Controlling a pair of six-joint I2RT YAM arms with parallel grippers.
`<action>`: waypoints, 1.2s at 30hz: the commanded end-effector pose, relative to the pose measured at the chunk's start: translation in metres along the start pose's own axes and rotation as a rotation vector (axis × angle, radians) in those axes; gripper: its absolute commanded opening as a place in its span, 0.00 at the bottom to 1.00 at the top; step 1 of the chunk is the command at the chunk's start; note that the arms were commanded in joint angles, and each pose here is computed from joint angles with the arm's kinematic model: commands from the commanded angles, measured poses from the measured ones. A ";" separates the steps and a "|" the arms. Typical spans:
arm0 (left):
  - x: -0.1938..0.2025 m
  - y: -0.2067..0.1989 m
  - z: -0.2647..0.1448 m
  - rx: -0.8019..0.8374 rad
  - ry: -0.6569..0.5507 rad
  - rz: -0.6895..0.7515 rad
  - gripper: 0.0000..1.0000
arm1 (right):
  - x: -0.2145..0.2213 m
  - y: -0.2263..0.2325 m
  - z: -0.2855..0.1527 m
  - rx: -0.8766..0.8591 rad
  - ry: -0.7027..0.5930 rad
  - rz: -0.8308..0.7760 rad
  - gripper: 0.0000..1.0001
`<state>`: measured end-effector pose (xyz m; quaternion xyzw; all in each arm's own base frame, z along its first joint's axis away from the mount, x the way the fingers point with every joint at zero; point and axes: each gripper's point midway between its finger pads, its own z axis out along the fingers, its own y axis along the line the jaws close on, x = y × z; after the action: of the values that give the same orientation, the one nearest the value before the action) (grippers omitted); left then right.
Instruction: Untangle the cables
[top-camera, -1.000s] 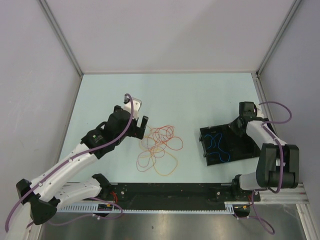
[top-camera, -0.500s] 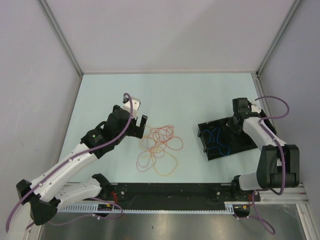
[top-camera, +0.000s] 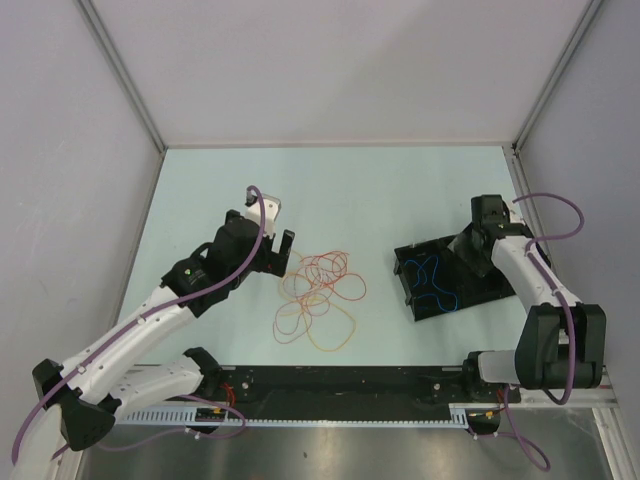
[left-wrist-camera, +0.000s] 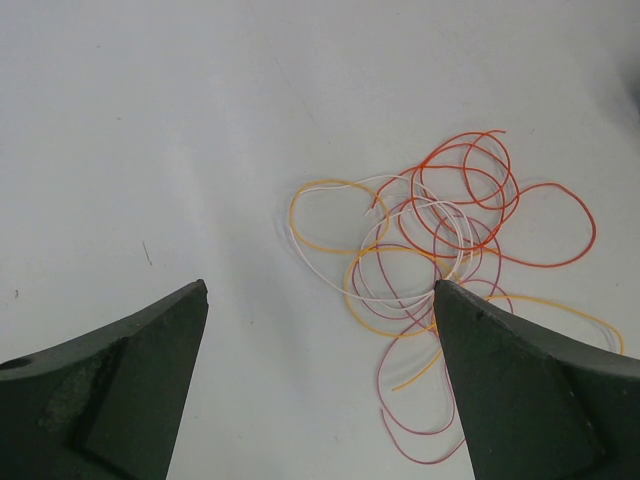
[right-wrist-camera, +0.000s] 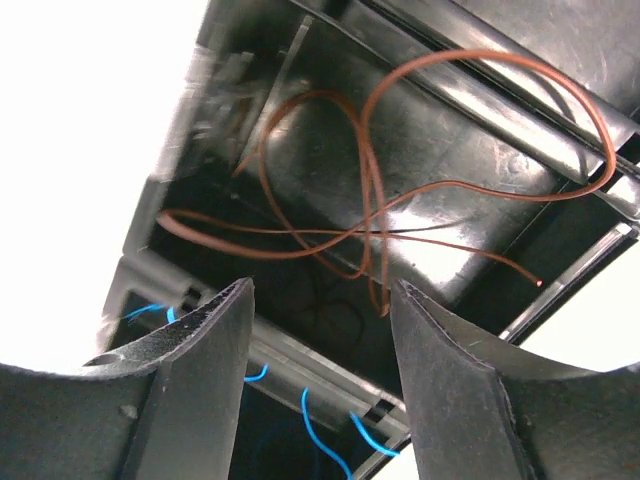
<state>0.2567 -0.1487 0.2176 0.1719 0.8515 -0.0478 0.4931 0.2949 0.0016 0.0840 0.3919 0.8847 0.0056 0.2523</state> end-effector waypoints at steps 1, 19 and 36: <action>-0.007 0.003 0.000 -0.007 -0.032 -0.008 1.00 | -0.019 0.012 -0.031 -0.048 -0.044 -0.044 0.62; -0.008 0.002 -0.001 0.003 -0.035 -0.013 0.99 | -0.094 -0.048 -0.029 0.061 -0.230 0.097 0.43; -0.009 0.001 -0.002 0.009 -0.039 -0.014 0.99 | -0.097 -0.059 0.003 0.121 -0.231 0.100 0.27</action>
<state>0.2572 -0.1481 0.2174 0.1708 0.8521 -0.0491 0.4924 0.3056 -0.0992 0.1135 0.4436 0.8359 -0.0691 0.3157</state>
